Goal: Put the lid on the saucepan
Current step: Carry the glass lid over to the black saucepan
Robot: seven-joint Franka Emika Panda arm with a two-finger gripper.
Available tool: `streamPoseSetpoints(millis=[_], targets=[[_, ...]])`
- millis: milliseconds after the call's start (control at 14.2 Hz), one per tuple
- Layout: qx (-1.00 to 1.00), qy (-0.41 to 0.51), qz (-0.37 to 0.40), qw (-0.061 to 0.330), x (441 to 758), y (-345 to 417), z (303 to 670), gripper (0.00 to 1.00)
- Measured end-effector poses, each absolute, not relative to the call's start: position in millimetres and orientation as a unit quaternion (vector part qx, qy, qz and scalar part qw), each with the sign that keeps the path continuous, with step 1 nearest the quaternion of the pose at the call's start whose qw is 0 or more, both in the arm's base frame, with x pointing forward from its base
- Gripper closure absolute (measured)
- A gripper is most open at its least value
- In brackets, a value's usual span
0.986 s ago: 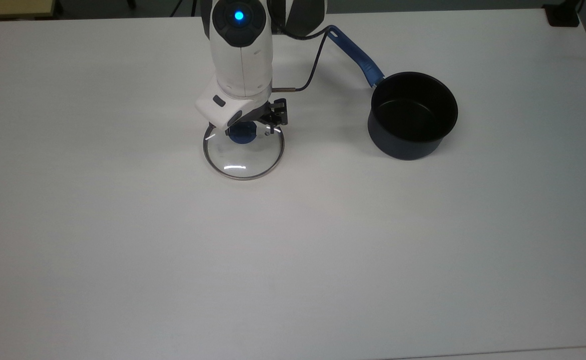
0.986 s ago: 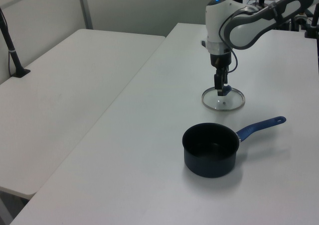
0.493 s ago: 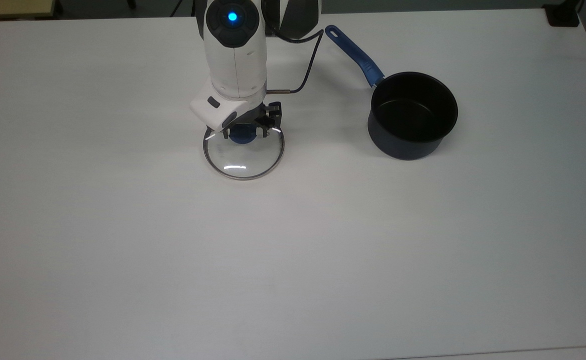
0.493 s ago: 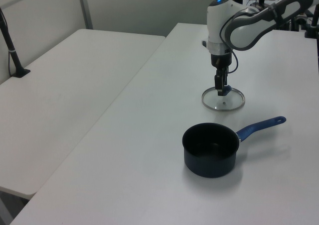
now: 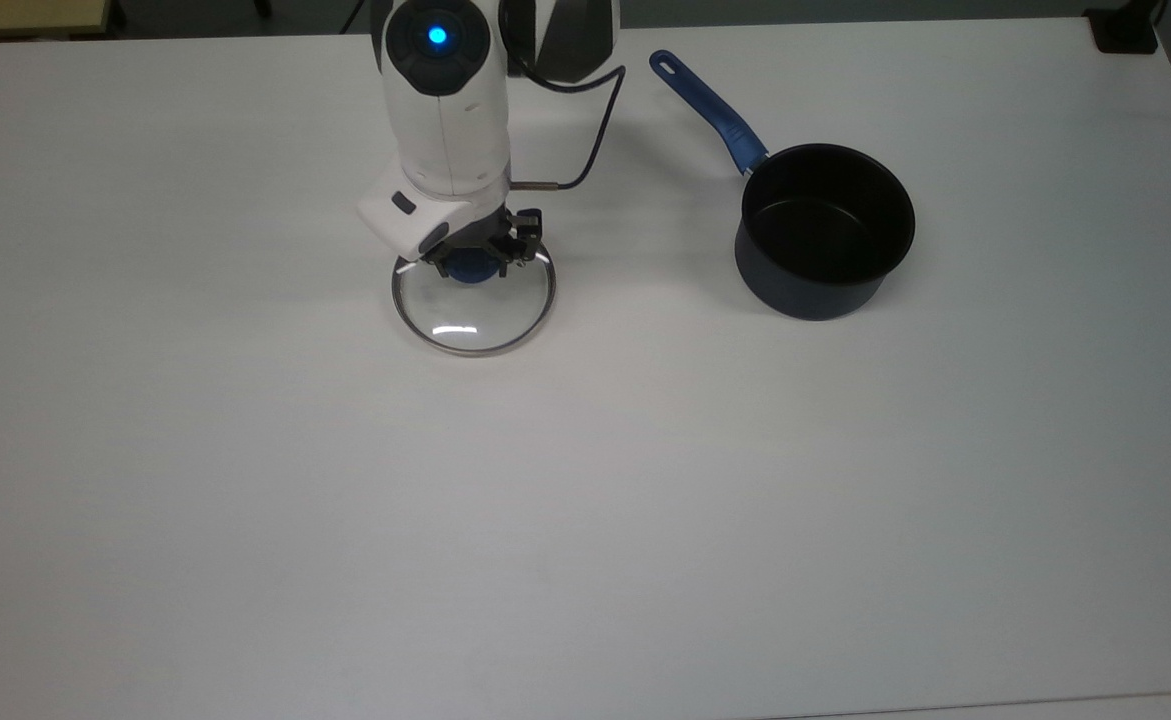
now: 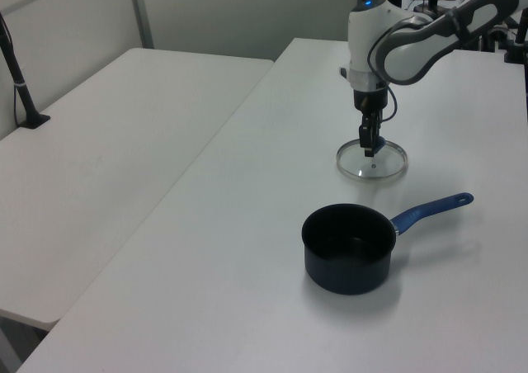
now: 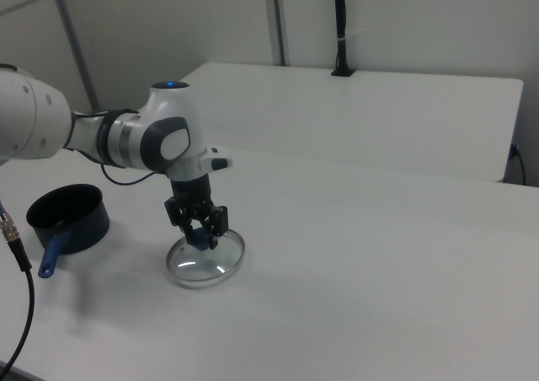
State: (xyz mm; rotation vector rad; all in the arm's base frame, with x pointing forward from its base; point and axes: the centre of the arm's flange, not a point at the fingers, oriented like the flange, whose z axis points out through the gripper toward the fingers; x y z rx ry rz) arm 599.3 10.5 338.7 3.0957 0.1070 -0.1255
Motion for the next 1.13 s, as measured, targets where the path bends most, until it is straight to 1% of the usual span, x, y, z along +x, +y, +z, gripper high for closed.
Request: streamPoseSetpoints(millis=[141, 282, 423, 493, 563, 704, 845, 1057, 1127], targets=[[0.998, 0.035, -0.047, 0.022, 600.8, 12.2, 355.7, 0.40], [0.998, 0.039, -0.034, 0.020, 610.3, 30.1, 389.2, 0.40], [0.999, 0.039, -0.009, 0.015, 619.3, 74.7, 420.9, 0.40], [0.999, 0.045, 0.001, 0.012, 619.5, 100.4, 430.8, 0.40], [0.998, 0.056, 0.012, 0.010, 614.9, 145.5, 441.7, 0.40], [0.997, 0.071, 0.024, 0.005, 602.9, 203.2, 453.0, 0.40], [0.995, 0.090, 0.033, 0.000, 582.6, 265.5, 461.5, 0.40], [0.993, 0.108, 0.043, -0.007, 571.1, 312.3, 468.2, 0.40], [0.993, 0.113, 0.042, -0.007, 567.9, 321.1, 465.5, 0.40]])
